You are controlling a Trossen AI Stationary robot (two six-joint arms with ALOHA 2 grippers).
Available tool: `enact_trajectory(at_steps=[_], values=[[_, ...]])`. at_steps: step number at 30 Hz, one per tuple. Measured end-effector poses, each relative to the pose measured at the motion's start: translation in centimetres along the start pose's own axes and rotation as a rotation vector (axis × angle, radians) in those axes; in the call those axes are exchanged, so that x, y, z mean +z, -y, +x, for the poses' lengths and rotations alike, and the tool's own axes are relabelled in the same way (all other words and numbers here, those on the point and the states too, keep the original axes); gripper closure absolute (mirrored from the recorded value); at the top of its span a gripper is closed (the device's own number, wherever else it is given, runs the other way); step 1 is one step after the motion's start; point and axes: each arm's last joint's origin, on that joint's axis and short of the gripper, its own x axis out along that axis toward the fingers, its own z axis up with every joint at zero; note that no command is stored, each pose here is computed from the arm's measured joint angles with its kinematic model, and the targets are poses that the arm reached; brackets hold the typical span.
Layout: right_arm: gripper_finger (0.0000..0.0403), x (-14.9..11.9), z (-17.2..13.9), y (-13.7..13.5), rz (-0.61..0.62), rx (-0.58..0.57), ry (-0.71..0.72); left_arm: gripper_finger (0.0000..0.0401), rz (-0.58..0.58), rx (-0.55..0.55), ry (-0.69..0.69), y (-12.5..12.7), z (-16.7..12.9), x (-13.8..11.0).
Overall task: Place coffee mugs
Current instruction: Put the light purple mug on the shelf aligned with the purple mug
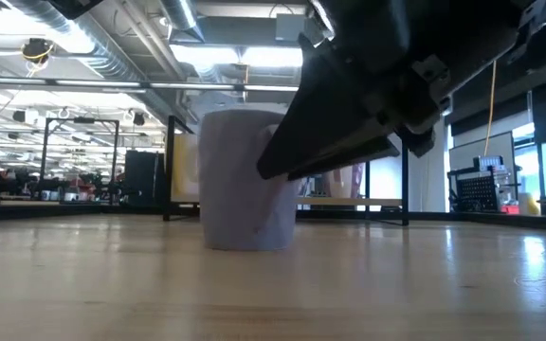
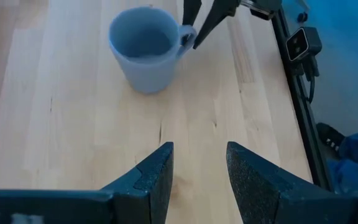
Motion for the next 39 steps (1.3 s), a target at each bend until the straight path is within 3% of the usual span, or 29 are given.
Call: enact_trajectory(at_steps=[9, 16, 19, 25, 34, 39], values=[[0.0219, 0.1, -0.4, 0.07, 0.044, 0.034, -0.071, 0.0258, 0.008, -0.003, -0.002, 0.01, 0.0, -0.01], [0.0201, 0.55, -0.58, 0.37, 0.225, -0.047, 0.051, 0.0258, 0.007, -0.004, -0.001, 0.02, -0.01, 0.0], [0.0206, 0.76, -0.58, 0.47, 0.261, -0.086, 0.135, 0.0258, 0.007, -0.003, -0.001, 0.02, -0.01, 0.0], [0.0234, 0.69, -0.55, 0.63, 0.244, -0.099, 0.127, 0.0258, 0.008, 0.001, 0.001, 0.0, -0.01, 0.01], [0.0374, 0.6, -0.55, 0.64, 0.224, -0.096, 0.108, 0.0258, 0.039, 0.01, 0.005, -0.03, 0.0, 0.01], [0.0374, 0.6, -0.54, 0.63, 0.224, -0.096, 0.108, 0.0258, 0.041, 0.02, 0.01, -0.06, -0.01, 0.04]])
